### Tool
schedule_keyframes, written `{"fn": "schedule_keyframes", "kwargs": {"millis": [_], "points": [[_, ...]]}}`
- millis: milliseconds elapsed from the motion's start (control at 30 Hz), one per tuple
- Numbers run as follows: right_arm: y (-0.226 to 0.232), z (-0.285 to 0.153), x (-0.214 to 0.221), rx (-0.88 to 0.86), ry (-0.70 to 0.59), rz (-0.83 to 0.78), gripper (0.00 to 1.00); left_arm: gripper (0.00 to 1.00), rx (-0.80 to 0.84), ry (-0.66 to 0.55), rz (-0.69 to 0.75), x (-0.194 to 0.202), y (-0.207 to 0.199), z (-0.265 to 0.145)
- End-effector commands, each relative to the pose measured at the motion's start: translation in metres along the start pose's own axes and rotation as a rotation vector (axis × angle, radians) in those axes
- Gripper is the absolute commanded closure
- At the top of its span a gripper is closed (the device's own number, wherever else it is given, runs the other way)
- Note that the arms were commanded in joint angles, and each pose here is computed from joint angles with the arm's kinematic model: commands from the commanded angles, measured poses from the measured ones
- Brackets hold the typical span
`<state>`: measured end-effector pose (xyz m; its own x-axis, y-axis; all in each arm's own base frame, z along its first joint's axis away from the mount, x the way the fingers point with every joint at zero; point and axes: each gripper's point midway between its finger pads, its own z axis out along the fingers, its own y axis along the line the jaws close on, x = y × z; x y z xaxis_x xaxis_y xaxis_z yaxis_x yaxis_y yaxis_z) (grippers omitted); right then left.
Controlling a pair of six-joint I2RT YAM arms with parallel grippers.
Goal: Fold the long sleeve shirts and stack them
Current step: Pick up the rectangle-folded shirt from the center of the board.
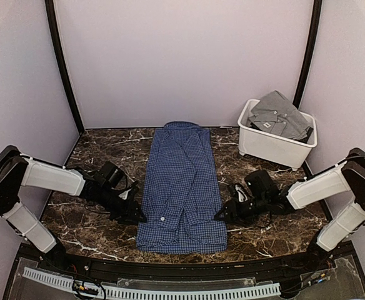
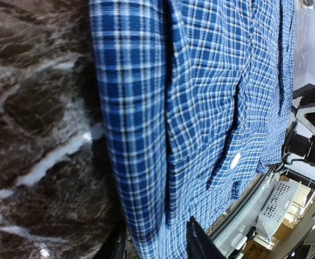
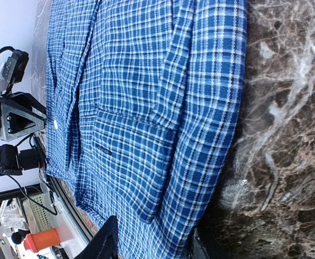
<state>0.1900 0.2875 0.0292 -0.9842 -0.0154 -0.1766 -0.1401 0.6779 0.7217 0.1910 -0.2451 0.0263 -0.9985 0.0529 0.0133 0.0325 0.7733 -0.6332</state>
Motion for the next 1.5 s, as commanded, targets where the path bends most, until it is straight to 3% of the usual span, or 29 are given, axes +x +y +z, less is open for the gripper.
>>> {"fn": "schedule_keyframes", "kwargs": {"millis": [0,767,1033,1333,1467], "points": [[-0.011,0.002,-0.001,-0.003,-0.022,0.05,0.59,0.64,0.002,0.039,-0.002,0.004,0.007,0.009],[0.01,0.006,-0.009,-0.092,-0.024,0.055,0.72,0.83,0.152,0.098,-0.083,0.022,-0.011,0.015],[0.013,0.007,-0.006,-0.108,-0.016,0.054,0.82,0.9,0.209,0.082,-0.087,0.017,-0.023,0.013],[0.026,0.001,-0.012,-0.145,-0.036,0.043,1.0,1.0,0.275,0.048,-0.082,0.013,-0.04,0.001],[0.034,-0.004,-0.017,-0.158,-0.051,0.035,1.0,1.0,0.307,0.028,-0.073,0.01,-0.05,-0.007]]}}
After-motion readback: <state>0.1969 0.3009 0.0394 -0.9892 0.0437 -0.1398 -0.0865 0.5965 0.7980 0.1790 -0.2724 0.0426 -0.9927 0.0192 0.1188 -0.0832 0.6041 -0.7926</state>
